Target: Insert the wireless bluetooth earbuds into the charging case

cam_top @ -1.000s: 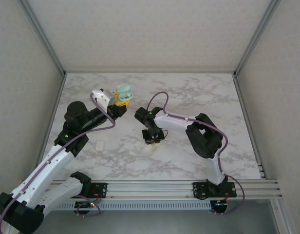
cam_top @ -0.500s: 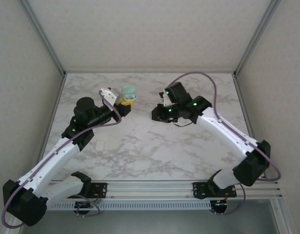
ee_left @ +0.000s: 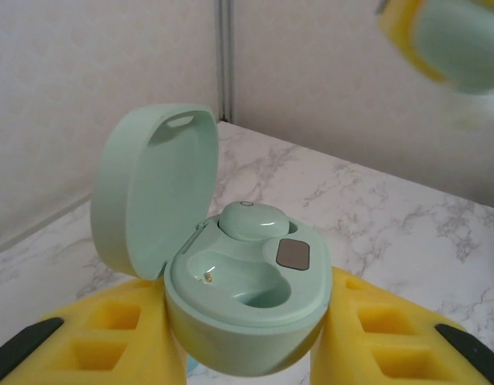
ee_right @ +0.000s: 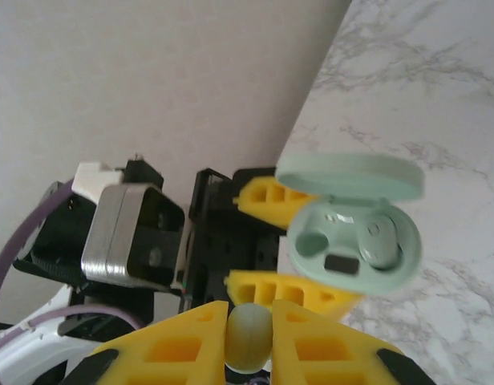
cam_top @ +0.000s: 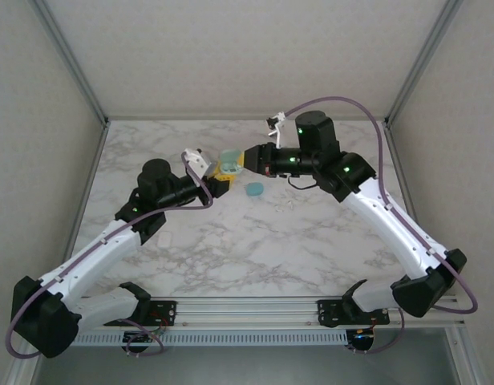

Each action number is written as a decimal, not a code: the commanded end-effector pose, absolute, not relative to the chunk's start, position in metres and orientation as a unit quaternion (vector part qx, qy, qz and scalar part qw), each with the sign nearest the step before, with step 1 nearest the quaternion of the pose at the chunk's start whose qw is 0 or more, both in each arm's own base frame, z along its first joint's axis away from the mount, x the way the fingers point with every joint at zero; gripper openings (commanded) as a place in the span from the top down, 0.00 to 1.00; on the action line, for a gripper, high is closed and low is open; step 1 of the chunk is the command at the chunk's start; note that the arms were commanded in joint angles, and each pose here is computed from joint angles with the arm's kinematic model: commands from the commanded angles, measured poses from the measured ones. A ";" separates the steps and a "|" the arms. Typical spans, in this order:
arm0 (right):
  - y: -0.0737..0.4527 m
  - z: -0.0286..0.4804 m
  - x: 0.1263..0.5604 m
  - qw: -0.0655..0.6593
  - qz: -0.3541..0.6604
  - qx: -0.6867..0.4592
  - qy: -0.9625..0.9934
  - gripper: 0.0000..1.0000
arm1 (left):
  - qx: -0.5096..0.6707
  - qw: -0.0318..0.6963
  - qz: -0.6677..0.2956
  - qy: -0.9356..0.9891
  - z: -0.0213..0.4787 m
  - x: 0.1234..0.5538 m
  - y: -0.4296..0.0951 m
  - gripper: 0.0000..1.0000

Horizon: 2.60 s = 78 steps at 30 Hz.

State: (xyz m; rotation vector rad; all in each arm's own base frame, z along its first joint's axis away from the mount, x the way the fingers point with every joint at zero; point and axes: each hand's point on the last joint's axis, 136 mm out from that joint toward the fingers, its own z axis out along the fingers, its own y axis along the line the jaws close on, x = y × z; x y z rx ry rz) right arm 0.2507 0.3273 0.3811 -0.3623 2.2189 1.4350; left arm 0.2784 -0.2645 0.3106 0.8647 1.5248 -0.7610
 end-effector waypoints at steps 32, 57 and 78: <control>0.358 0.359 0.262 0.208 0.522 -0.135 0.816 0.80 | 0.375 0.617 -0.335 0.605 0.351 0.273 -0.274 0.78; 0.348 0.360 0.269 0.231 0.480 -0.129 0.837 0.70 | 0.377 0.620 -0.335 0.601 0.356 0.271 -0.275 0.78; 0.303 0.405 0.269 0.354 0.443 -0.115 0.816 0.63 | 0.380 0.616 -0.330 0.606 0.351 0.272 -0.274 0.79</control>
